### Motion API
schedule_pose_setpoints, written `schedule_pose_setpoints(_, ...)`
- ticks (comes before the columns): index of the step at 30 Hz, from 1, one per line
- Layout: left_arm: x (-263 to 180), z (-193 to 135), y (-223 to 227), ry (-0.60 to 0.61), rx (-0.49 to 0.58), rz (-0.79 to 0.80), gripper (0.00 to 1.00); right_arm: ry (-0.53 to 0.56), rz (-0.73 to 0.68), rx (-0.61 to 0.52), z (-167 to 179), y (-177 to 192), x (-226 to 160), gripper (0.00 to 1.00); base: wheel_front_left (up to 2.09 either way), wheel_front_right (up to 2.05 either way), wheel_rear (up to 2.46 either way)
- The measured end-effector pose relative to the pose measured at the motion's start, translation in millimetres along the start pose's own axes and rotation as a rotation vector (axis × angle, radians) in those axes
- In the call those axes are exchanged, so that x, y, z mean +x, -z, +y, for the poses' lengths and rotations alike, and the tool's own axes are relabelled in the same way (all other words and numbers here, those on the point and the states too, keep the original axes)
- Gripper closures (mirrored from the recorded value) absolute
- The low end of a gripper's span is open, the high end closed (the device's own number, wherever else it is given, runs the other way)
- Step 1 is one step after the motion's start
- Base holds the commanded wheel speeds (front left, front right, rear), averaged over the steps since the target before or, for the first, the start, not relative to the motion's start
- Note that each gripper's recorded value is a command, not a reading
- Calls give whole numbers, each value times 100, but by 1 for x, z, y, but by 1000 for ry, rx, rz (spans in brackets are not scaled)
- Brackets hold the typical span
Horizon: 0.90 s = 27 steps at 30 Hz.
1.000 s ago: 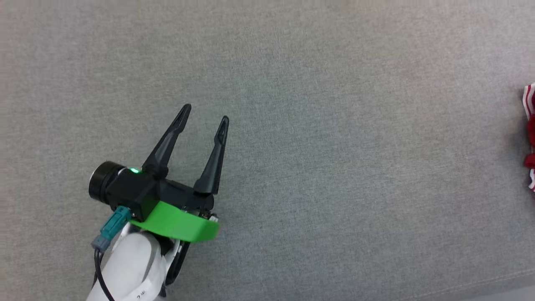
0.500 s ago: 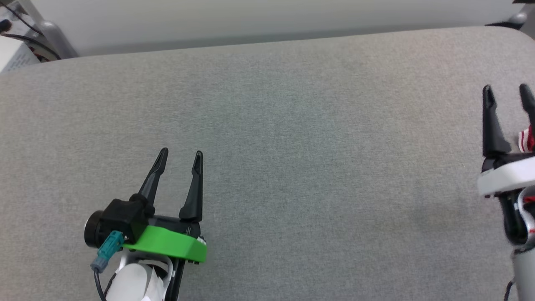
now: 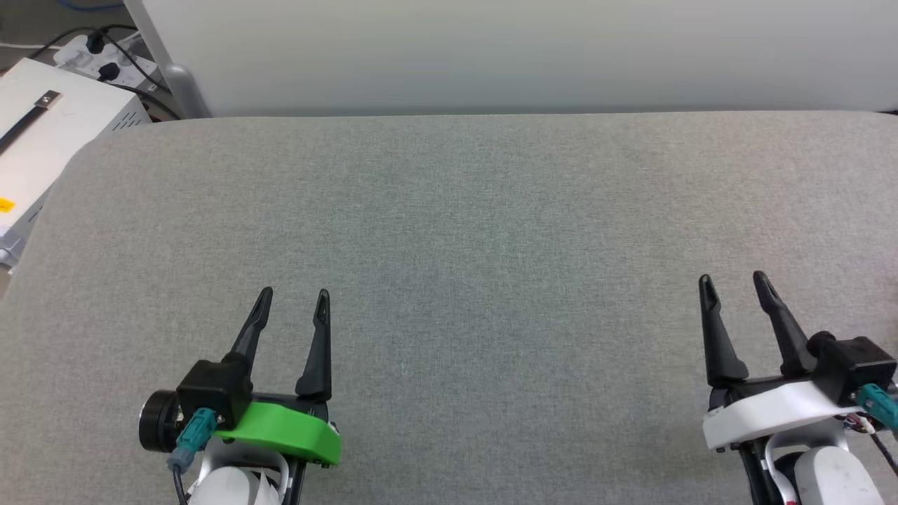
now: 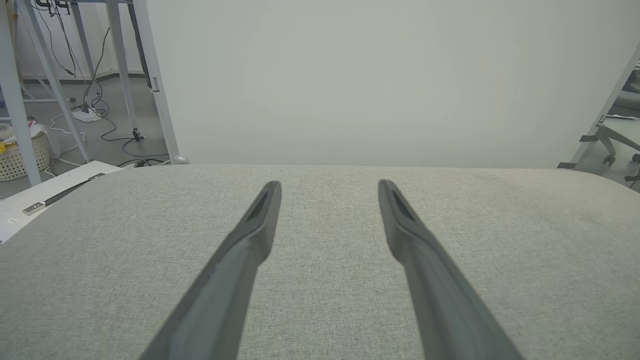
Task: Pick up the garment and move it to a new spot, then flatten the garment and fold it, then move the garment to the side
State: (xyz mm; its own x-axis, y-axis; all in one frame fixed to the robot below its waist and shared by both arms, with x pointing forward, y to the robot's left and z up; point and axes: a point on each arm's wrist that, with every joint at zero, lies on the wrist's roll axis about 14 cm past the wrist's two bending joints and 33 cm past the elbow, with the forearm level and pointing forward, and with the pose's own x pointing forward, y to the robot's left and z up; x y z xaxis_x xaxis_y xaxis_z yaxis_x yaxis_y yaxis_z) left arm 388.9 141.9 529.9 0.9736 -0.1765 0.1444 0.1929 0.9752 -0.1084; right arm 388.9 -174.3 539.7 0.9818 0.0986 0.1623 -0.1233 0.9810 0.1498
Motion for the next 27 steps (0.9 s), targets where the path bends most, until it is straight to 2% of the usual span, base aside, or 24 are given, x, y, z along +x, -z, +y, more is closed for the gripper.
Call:
schedule_pose_setpoints(6,-5,1,4,-9,6,13,0,-14,-5,-2,10,1,-1,0,0,0,0)
schedule_pose_setpoints(27,-5,0,6,-10,-9,19,0,-6,-25,-1,9,-4,-3,0,0,0,0)
